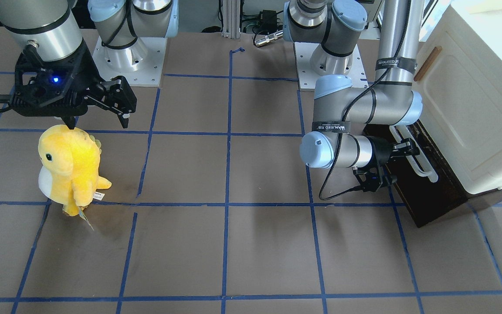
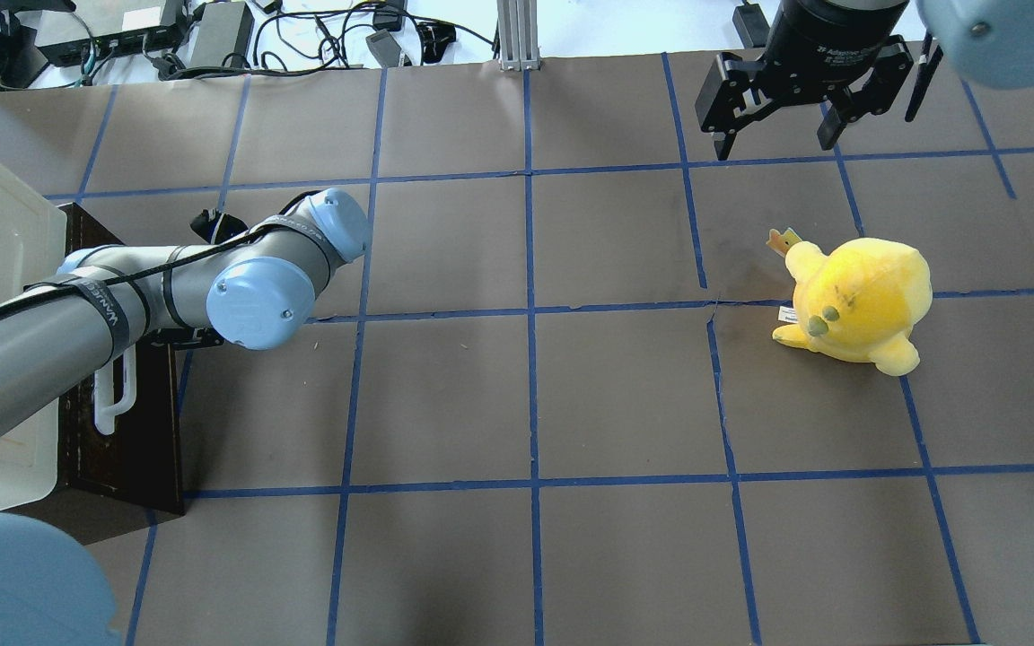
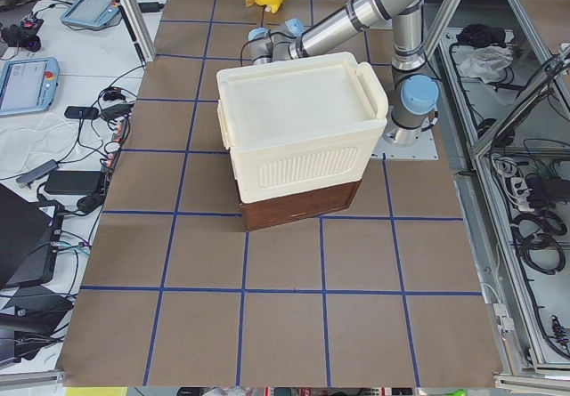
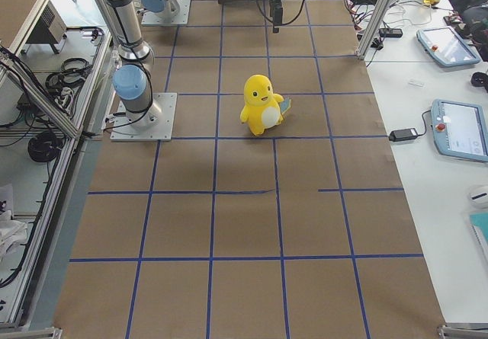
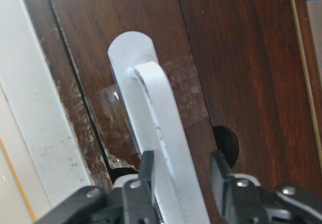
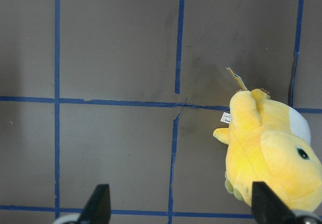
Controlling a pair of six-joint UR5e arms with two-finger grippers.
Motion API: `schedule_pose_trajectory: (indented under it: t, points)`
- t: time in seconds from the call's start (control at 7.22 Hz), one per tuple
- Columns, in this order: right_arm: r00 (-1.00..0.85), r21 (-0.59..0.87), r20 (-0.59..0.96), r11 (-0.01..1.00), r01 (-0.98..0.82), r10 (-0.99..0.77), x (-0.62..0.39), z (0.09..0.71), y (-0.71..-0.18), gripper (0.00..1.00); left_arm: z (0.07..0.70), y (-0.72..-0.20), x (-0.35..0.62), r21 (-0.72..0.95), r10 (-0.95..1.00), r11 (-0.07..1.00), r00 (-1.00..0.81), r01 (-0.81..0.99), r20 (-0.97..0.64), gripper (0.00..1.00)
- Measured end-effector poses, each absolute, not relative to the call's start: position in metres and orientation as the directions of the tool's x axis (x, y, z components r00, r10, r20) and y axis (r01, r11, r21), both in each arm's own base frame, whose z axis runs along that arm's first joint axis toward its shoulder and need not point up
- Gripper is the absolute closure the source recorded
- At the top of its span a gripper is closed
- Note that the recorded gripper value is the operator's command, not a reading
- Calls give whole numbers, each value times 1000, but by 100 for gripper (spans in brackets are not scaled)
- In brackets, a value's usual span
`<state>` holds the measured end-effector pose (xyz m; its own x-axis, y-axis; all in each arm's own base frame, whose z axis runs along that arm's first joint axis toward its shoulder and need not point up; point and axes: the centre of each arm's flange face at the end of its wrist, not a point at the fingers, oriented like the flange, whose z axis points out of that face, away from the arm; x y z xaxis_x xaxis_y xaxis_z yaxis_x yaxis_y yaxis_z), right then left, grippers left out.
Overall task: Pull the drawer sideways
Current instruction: 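Close the left gripper on the white handle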
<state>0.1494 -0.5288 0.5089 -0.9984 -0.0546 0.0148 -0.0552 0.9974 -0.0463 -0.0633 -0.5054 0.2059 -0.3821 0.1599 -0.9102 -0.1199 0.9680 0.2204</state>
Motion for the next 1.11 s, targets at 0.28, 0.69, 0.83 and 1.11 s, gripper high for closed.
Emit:
schedule_pose_trajectory:
  t: [0.28, 0.69, 0.83, 1.11]
  points:
    - [-998, -46, 15, 997, -55, -55, 149, 509, -529, 0, 206, -506, -63, 220, 160, 968, -382, -120, -910, 62]
    - [-998, -46, 15, 997, -56, -55, 149, 509, -529, 0, 207, -506, -64, 219, 158, 969, -384, -118, -910, 66]
    - [-998, -46, 15, 997, -56, -55, 149, 509, -529, 0, 207, -506, -64, 219, 159, 968, -384, -118, -909, 68]
    - [-998, -46, 15, 997, -55, -55, 149, 509, -529, 0, 206, -506, -64, 220, 160, 968, -385, -118, -909, 77]
